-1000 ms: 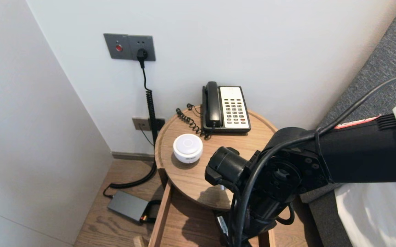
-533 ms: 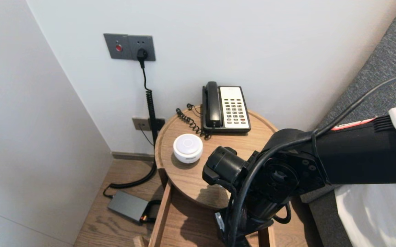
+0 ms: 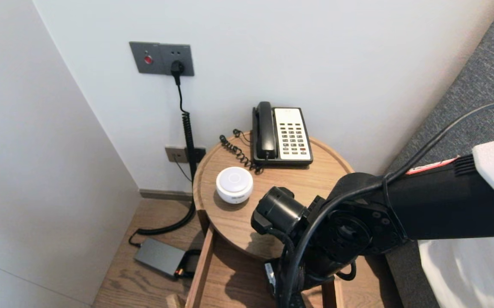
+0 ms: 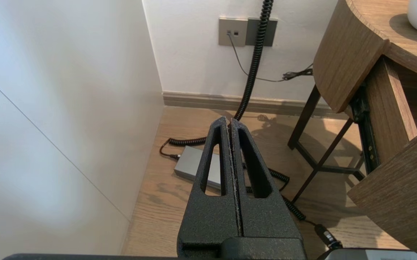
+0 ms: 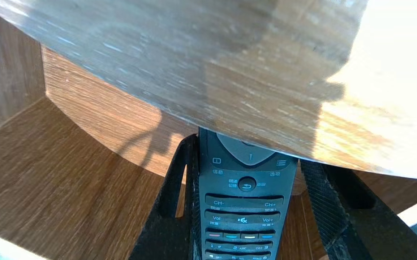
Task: Put the remote controls on the table in the drawer one by one
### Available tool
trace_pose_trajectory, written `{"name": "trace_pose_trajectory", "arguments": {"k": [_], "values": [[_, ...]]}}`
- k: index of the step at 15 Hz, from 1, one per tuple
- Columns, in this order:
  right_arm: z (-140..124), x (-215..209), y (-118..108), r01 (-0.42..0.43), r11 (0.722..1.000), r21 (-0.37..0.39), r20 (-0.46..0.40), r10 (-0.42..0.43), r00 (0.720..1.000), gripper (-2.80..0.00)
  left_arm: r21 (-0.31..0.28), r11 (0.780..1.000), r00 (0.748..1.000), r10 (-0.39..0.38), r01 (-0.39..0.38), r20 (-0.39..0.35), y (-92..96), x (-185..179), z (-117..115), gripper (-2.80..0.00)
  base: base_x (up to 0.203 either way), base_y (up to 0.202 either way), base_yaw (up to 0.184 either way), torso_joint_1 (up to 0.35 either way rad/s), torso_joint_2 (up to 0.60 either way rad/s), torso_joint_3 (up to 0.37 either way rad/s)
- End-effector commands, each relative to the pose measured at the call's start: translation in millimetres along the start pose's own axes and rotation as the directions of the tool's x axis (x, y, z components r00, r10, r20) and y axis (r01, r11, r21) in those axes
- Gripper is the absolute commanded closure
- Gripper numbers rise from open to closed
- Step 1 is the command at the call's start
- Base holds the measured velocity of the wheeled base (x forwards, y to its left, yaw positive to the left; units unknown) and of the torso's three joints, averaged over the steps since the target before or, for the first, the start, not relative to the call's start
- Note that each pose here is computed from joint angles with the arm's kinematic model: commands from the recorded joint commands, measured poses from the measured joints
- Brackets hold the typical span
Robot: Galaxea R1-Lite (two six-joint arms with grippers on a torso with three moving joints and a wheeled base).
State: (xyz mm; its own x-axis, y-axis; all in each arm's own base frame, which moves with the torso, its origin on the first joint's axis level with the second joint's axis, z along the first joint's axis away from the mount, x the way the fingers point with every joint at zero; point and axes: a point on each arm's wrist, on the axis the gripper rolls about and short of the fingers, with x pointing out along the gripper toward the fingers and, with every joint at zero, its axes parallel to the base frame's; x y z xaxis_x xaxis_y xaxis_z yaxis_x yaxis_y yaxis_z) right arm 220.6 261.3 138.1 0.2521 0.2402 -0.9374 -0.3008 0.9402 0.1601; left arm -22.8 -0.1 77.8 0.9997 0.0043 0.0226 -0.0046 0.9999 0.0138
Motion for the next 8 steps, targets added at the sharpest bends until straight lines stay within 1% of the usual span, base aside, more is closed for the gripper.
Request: {"name": "trace_pose_trajectory", "arguments": {"k": [1,2,5,8], "values": [[-4,0,-1,0.007,1.000,0.005,-0.008,-0.007,1.000,0.00,0.000,1.000,1.000,0.000,0.000,-0.012,-0.1,1,-4,0.00,0.000,0.000,0.000,0.000,0.00,0.000],[-4,1,-1,0.007,1.000,0.008,0.002,-0.007,1.000,0.00,0.000,1.000,1.000,0.000,0.000,-0.013,-0.1,1,-4,0.00,0.000,0.000,0.000,0.000,0.00,0.000],[-10,7,-1,0.079,0.997,-0.003,0.055,-0.079,0.995,0.00,0.000,1.000,1.000,0.001,-0.001,-0.013,0.0,1,-4,0.00,0.000,0.000,0.000,0.000,0.00,0.000],[-18,4,3,0.099,0.995,-0.023,0.097,-0.096,0.991,0.00,0.000,1.000,1.000,0.002,-0.002,-0.012,0.0,1,-4,0.00,0.000,0.000,0.000,0.000,0.00,0.000]]}}
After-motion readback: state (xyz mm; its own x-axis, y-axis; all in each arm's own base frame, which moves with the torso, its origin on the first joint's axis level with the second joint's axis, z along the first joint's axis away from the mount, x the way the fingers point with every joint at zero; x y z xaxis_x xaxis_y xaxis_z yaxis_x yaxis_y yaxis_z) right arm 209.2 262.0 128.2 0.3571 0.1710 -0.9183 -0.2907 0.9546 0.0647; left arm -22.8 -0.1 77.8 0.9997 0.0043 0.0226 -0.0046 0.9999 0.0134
